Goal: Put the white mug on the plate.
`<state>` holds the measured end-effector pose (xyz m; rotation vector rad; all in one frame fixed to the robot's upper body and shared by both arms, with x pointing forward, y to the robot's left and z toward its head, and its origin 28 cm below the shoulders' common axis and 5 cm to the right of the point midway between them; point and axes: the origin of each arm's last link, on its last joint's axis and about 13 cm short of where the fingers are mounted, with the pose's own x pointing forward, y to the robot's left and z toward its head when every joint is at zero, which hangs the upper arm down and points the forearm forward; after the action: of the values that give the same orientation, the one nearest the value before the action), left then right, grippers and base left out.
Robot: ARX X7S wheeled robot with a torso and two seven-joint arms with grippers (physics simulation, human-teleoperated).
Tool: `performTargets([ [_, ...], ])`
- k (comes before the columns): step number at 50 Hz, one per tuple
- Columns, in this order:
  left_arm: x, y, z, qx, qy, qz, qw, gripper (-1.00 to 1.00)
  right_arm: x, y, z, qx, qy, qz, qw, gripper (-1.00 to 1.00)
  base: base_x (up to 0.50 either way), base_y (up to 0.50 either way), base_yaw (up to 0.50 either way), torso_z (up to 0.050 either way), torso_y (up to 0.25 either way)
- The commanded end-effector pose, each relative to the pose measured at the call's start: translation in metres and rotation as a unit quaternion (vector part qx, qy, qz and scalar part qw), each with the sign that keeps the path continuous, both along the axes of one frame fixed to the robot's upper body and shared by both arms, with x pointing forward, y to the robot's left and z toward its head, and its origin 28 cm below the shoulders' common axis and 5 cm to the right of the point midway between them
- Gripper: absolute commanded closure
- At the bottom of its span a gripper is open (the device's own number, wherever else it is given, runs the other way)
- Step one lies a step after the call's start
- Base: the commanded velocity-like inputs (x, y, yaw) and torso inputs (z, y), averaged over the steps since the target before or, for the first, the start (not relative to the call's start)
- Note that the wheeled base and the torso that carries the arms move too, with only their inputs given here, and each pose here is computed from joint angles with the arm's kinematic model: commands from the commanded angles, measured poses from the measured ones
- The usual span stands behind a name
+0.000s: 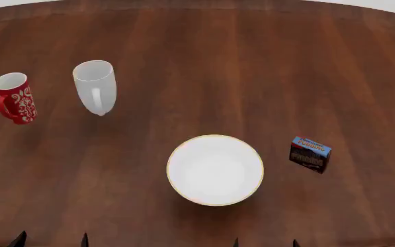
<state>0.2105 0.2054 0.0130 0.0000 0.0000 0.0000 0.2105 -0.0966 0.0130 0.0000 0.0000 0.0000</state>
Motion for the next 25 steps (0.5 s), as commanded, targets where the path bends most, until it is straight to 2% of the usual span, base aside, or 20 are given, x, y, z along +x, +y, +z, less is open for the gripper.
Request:
performTargets([
  [1, 0.0000, 0.0024, 0.0000, 0.000, 0.000, 0.006, 1.000, -1.00, 0.0000, 0.0003, 0.0000, 0.000, 0.000, 0.000, 1.000, -1.00, 0.00, 0.00, 0.00, 0.000, 0.000],
  [12, -0.0024, 0.0010, 0.0064, -0.002, -0.012, 0.003, 1.000, -1.00, -0.0010, 0.0029, 0.0024, -0.001, -0.002, 0.005, 1.000, -1.00, 0.00, 0.00, 0.00, 0.000, 0.000],
  [15, -0.0043, 0.0003, 0.0084, 0.020, -0.037, -0.007, 0.999, -1.00, -0.0014, 0.0024, 0.0031, -0.001, -0.003, 0.006, 1.000, -1.00, 0.00, 0.00, 0.00, 0.007, 0.000],
  [25, -0.0042, -0.0004, 0.0084, 0.021, -0.029, -0.010, 0.999, -1.00, -0.0026, 0.0007, 0.0046, -0.002, -0.005, 0.005, 1.000, -1.00, 0.00, 0.00, 0.00, 0.050, 0.000],
])
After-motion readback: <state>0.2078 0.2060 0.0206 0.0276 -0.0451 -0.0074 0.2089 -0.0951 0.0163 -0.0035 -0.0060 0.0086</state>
